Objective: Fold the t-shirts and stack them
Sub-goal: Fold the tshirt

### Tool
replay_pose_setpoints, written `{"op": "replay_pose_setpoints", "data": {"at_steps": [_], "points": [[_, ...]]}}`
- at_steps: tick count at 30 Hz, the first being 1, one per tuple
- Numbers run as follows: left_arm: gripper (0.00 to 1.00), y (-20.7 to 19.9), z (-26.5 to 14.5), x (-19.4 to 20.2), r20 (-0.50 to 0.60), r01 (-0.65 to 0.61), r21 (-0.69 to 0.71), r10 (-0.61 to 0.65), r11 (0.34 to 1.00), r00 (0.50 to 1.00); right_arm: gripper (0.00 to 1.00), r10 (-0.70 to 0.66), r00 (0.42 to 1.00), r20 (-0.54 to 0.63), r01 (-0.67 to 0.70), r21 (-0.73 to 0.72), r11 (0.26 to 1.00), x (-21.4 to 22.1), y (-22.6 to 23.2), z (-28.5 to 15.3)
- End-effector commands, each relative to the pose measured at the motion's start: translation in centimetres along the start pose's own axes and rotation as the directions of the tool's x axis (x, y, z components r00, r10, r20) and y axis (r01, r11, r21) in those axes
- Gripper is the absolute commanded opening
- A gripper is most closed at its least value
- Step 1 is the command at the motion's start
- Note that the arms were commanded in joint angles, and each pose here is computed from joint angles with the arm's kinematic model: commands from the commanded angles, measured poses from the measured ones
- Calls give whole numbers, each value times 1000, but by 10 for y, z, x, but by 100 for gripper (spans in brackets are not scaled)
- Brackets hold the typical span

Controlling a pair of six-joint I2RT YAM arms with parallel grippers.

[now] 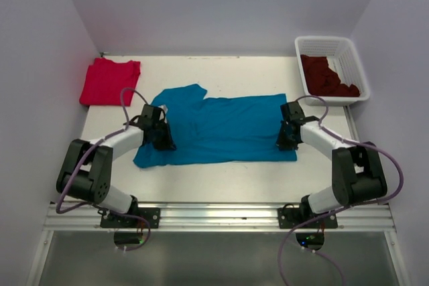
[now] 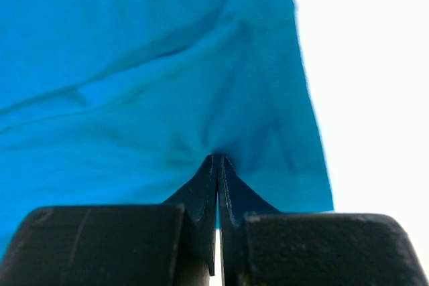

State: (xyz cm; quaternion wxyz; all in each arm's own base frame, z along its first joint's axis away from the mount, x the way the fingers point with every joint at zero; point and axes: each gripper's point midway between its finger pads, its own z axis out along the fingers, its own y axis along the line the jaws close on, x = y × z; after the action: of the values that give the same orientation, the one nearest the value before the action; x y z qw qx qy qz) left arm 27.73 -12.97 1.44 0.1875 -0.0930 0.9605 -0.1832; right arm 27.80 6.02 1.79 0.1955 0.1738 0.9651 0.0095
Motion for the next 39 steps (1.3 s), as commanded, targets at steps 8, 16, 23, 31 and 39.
{"op": "replay_pose_setpoints", "data": {"at_steps": [8,16,23,31,39], "points": [[0,5,-47,73,-154,51,2,-50,999,987,0,-19,998,-51,19,0,1000,36,-15,-53],[33,-42,-86,-41,196,-78,48,67,996,978,0,-55,993,105,59,-38,998,-33,16,-63],[63,-50,-57,-134,286,-62,-35,69,997,956,9,-63,962,264,68,-9,998,-137,58,-70],[65,-51,-32,-203,320,-57,-101,87,993,943,47,-57,982,182,50,43,998,-194,78,-9],[62,-20,-9,-207,293,-18,-136,58,991,954,46,-32,987,156,25,46,999,-214,78,39]]}}
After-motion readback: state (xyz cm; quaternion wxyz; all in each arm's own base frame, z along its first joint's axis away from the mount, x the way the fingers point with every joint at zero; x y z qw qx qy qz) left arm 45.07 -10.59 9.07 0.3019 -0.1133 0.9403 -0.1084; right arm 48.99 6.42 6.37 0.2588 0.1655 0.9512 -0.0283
